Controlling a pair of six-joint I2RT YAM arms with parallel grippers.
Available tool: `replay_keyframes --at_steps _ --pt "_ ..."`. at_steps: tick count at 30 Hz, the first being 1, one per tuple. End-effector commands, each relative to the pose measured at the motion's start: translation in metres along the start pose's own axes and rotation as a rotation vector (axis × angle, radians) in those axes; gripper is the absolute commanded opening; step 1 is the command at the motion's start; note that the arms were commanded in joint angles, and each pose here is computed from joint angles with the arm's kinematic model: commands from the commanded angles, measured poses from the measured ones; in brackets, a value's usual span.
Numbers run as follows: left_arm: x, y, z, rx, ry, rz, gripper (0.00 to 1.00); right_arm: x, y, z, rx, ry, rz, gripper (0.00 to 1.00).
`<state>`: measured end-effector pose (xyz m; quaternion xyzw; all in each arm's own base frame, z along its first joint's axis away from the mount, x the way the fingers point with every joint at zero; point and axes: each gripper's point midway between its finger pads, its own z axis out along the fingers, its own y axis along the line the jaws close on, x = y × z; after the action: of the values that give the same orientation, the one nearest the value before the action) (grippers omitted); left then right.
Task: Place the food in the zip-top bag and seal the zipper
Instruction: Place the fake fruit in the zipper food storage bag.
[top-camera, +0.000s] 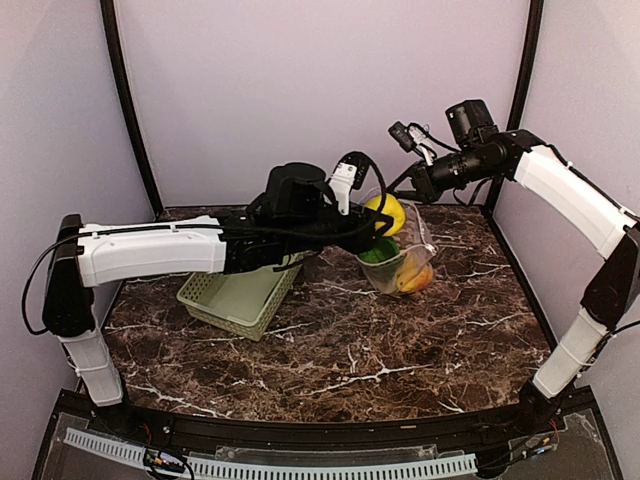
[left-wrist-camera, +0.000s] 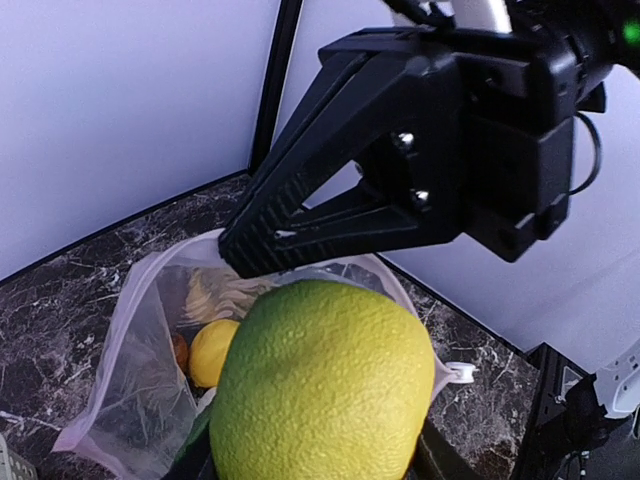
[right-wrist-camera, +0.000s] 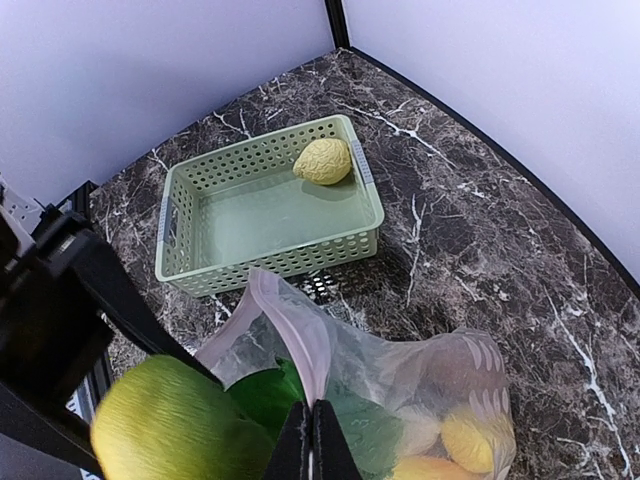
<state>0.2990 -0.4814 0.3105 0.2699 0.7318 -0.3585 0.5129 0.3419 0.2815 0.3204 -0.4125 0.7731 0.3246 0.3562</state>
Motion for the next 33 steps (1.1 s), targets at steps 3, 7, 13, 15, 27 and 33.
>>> replay_keyframes --at_steps 3,7,13,15,27,33 --pt "0.019 0.009 0.027 -0.080 0.122 -0.024 0.30 -0.011 0.006 -0.004 -0.006 -0.022 -0.007 0.00" --pt "0.021 0.013 0.040 -0.104 0.119 -0.033 0.30 -0.020 0.008 -0.003 -0.017 -0.036 -0.002 0.00" --pt "0.028 0.021 0.060 -0.159 0.135 -0.044 0.51 -0.028 0.008 -0.003 -0.015 -0.041 -0.002 0.00" --pt "0.026 0.022 0.061 -0.163 0.128 -0.049 0.66 -0.027 0.007 -0.002 -0.010 -0.039 -0.002 0.00" --pt "-0.010 0.002 0.021 -0.069 0.068 -0.037 0.85 -0.020 -0.005 0.004 0.031 -0.015 -0.004 0.00" --pt "-0.016 -0.013 -0.007 0.006 0.063 -0.044 0.82 -0.019 -0.012 0.005 0.048 -0.009 0.001 0.00"
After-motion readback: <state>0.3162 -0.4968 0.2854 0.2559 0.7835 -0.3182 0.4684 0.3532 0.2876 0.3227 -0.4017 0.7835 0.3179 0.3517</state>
